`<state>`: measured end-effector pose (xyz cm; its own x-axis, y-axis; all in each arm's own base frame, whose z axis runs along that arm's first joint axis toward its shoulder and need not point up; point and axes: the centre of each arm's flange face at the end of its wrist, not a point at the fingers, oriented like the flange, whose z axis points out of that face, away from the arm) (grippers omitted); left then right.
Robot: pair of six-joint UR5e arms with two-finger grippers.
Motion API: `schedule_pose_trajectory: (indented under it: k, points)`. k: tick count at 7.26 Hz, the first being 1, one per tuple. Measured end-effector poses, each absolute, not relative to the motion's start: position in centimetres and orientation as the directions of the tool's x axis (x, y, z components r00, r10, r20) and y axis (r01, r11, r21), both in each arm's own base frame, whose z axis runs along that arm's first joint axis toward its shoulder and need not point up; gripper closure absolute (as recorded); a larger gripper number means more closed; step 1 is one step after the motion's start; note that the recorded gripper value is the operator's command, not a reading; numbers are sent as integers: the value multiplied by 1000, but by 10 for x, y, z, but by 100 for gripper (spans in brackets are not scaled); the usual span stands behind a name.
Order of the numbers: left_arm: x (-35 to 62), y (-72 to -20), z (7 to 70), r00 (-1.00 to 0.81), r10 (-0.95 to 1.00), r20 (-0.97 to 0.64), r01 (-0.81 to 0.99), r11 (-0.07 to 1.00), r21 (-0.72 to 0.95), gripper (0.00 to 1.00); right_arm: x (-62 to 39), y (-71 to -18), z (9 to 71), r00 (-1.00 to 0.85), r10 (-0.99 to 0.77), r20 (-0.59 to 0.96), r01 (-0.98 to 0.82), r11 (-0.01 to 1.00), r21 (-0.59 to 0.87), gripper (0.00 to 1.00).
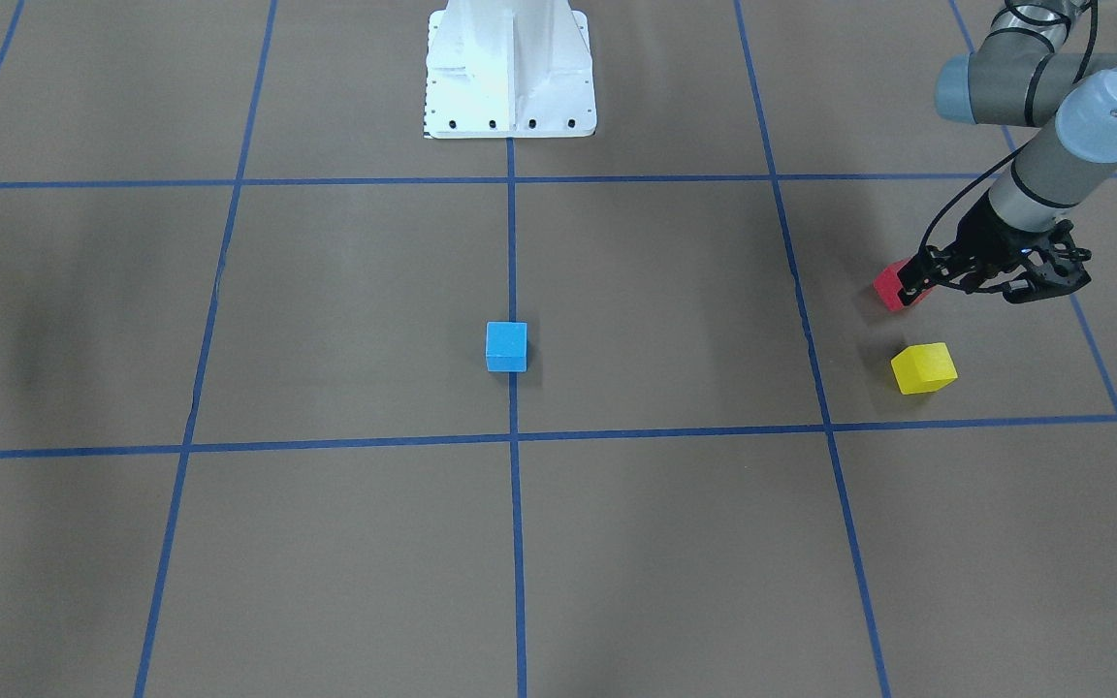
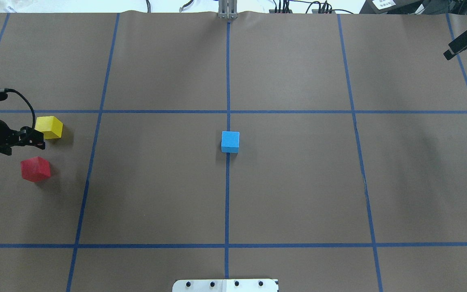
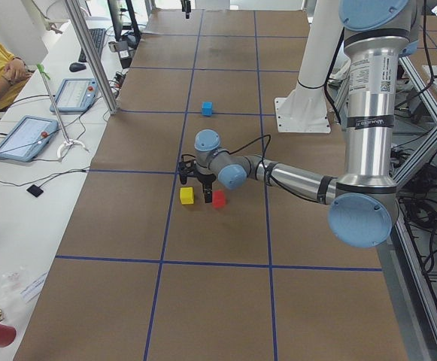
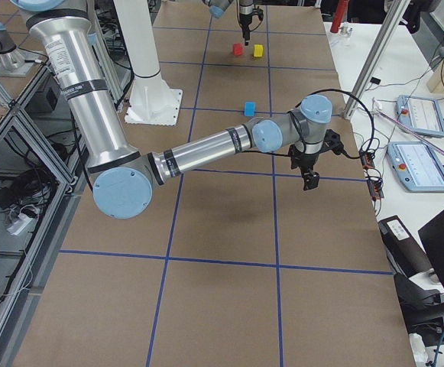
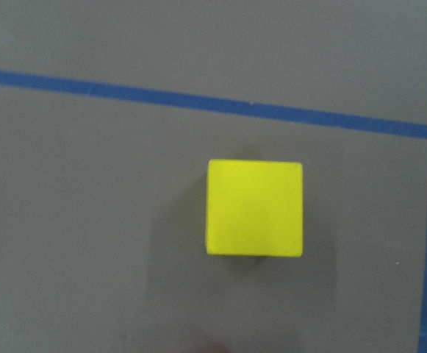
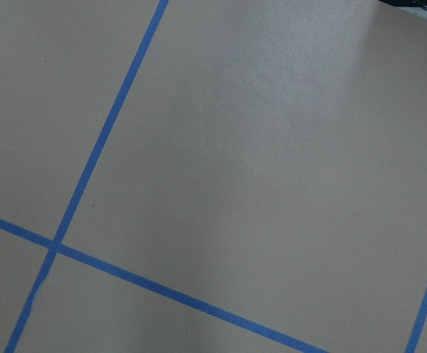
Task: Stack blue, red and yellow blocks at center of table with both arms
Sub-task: 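Reach the left gripper down to the red cube and grasp it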
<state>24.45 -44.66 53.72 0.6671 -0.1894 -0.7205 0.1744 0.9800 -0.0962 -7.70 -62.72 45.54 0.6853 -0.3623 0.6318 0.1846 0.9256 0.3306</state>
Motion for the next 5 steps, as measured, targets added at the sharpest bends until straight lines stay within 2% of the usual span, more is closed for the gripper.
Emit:
schedule_pose_trajectory:
  k: [3,4,5]
  points:
    - [265,-431,543,671,-232,-704,177,972,-151,1,-77,-627,456,685,-362,632,185,926,331,0]
    - [273,-426,542,673,-233,-702,173,972,-156,13,-77,-627,456,685,-362,632,185,926,330,0]
    - [280,-422,543,682,-225,-696,171,974,-148,70,-77,-626,457,685,-362,632,185,926,330,0]
